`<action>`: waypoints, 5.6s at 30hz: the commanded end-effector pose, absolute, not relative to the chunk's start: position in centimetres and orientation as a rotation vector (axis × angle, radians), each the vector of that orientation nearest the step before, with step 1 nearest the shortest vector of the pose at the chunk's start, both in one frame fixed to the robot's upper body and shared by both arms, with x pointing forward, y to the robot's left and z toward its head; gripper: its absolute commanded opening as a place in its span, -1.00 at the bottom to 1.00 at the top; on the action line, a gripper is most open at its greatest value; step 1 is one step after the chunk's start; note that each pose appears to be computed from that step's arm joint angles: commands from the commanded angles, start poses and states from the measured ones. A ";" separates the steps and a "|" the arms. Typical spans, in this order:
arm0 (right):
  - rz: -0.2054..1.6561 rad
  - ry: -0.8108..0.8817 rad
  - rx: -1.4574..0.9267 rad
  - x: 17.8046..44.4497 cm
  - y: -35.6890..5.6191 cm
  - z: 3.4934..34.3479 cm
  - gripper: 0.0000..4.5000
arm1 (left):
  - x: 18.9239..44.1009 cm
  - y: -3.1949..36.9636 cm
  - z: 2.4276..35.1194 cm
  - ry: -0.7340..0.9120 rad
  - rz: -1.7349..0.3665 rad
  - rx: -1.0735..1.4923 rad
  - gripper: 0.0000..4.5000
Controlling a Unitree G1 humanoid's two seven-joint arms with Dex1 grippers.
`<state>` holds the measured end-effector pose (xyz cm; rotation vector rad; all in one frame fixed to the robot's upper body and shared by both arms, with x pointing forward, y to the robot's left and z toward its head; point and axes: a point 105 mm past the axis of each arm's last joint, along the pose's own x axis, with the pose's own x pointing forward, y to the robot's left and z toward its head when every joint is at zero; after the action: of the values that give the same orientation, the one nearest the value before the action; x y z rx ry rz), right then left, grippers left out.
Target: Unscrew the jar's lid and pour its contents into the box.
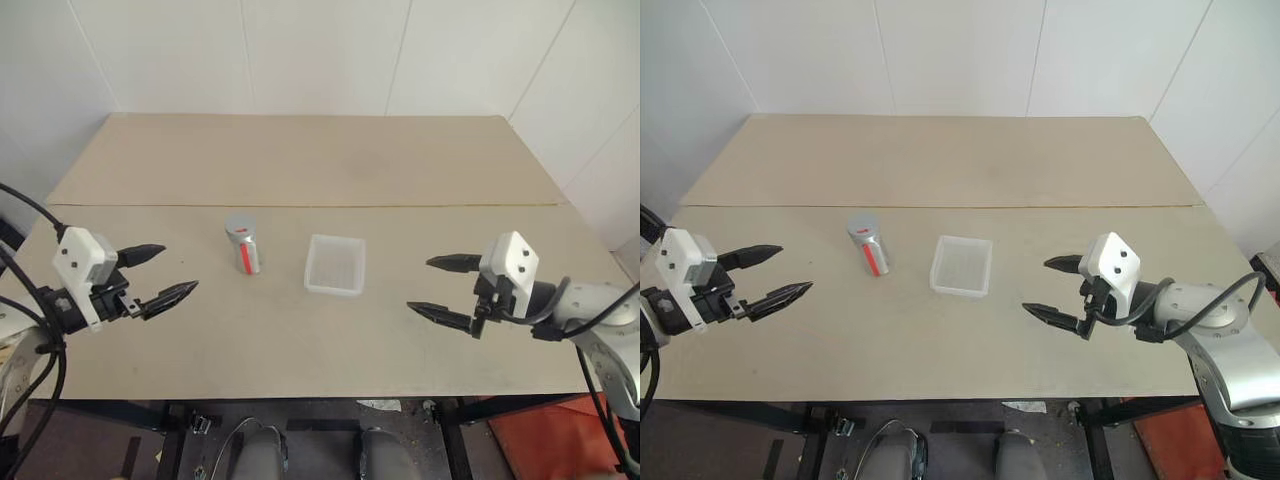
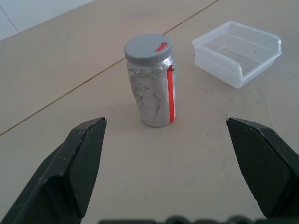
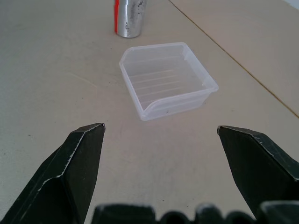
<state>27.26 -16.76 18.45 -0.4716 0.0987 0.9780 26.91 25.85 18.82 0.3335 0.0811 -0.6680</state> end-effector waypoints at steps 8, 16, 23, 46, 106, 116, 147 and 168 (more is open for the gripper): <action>0.992 0.039 -0.498 27.3 -17.1 20.0 1.00 | 26.8 23.9 19.6 -0.006 -0.663 0.313 0.98; 0.998 0.066 -0.525 27.8 -17.5 19.9 1.00 | 27.2 20.7 17.2 -0.026 -0.416 0.226 0.98; 0.996 0.037 -0.528 28.1 -17.1 20.9 1.00 | 28.5 18.2 15.4 -0.007 -0.263 0.156 0.98; 0.956 0.028 -0.523 28.1 -16.9 21.1 1.00 | 29.0 17.5 14.7 -0.014 -0.176 0.079 0.98; 1.053 0.087 -0.556 26.6 -18.9 22.2 1.00 | 36.2 13.7 14.2 -0.080 0.042 0.023 0.98; 1.062 0.088 -0.553 26.5 -18.8 22.1 1.00 | 37.4 13.1 14.4 -0.087 0.070 0.006 0.98; 1.077 0.084 -0.555 25.9 -18.5 21.9 1.00 | 37.9 13.1 15.6 -0.175 0.041 0.007 -0.13; 1.096 -0.186 -0.337 29.5 -11.4 25.9 1.00 | 32.9 17.5 26.6 -0.118 -1.172 0.283 -0.13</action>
<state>29.43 -11.90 24.57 -0.3488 -0.1490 1.1055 33.32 18.43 25.75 0.2629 -0.0852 -1.0876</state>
